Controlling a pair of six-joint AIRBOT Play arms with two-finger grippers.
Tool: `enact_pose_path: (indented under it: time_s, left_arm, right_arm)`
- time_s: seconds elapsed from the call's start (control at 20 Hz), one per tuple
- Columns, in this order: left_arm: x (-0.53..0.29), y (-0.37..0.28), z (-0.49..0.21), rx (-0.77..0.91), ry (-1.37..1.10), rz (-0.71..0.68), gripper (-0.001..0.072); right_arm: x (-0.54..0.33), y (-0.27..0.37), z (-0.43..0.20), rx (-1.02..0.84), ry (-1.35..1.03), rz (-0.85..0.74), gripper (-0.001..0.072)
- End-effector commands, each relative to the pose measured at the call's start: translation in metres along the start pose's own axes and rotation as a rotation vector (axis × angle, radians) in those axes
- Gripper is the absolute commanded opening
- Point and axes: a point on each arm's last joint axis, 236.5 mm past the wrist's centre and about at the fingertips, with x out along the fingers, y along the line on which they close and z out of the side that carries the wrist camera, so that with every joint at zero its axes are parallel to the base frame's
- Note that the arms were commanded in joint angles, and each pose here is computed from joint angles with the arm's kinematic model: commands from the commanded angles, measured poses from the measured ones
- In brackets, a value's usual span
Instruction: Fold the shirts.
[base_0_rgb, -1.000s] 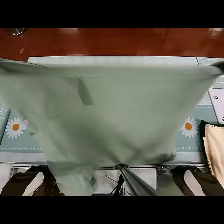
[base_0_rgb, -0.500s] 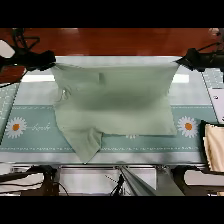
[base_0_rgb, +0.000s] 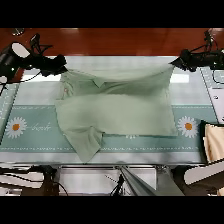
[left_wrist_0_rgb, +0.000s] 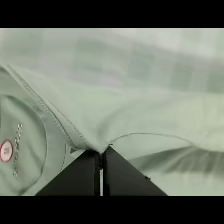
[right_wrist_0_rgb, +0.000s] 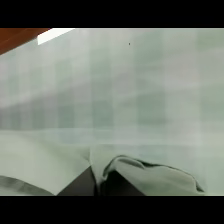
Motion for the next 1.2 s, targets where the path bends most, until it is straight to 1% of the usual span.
enact_pose_path:
  time_s: [0.0, 0.1, 0.15, 0.25, 0.4, 0.45, 0.5, 0.55, 0.65, 0.75, 0.9, 1.0, 1.15]
  left_arm:
    - [-0.014, 0.013, -0.049, 0.12, 0.218, 0.036, 0.0026]
    - [-0.016, 0.043, -0.079, 0.145, 0.344, 0.132, 0.0026]
    - [-0.013, 0.052, -0.091, 0.144, 0.382, 0.155, 0.0026]
    - [-0.004, 0.064, -0.113, 0.122, 0.437, 0.169, 0.0026]
    - [0.016, 0.077, -0.127, 0.092, 0.45, 0.175, 0.0028]
    - [0.021, 0.077, -0.131, 0.075, 0.458, 0.166, 0.0085]
    - [0.022, 0.074, -0.134, 0.066, 0.472, 0.154, 0.0373]
    - [0.016, 0.074, -0.138, 0.07, 0.501, 0.157, 0.0693]
    - [-0.007, 0.086, -0.14, 0.088, 0.565, 0.211, 0.0704]
    - [-0.039, 0.104, -0.142, 0.073, 0.601, 0.27, 0.0704]
    - [-0.078, 0.126, -0.166, -0.024, 0.593, 0.288, 0.0704]
    - [-0.09, 0.144, -0.203, -0.102, 0.587, 0.292, 0.0704]
    - [-0.083, 0.152, -0.259, -0.266, 0.499, 0.218, 0.0703]
  right_arm:
    - [-0.019, -0.023, -0.044, -0.024, 0.197, -0.033, 0.0027]
    - [-0.026, -0.052, -0.074, -0.025, 0.318, -0.132, 0.0027]
    - [-0.025, -0.065, -0.089, -0.013, 0.368, -0.176, 0.0027]
    - [-0.015, -0.076, -0.115, 0.025, 0.43, -0.191, 0.0027]
    - [0.008, -0.083, -0.137, 0.048, 0.444, -0.199, 0.0029]
    - [0.016, -0.081, -0.138, 0.052, 0.43, -0.197, 0.0217]
    - [0.02, -0.076, -0.137, 0.053, 0.427, -0.191, 0.0623]
    - [0.018, -0.07, -0.136, 0.046, 0.431, -0.184, 0.0628]
    - [-0.004, -0.065, -0.128, 0.046, 0.442, -0.188, 0.0627]
    - [-0.042, -0.073, -0.117, 0.062, 0.406, -0.238, 0.0627]
    - [-0.09, -0.086, -0.117, 0.131, 0.259, -0.296, 0.0626]
    - [-0.095, -0.084, -0.14, 0.179, 0.181, -0.288, 0.0618]
    - [-0.074, -0.057, -0.192, 0.232, 0.107, -0.16, 0.0618]
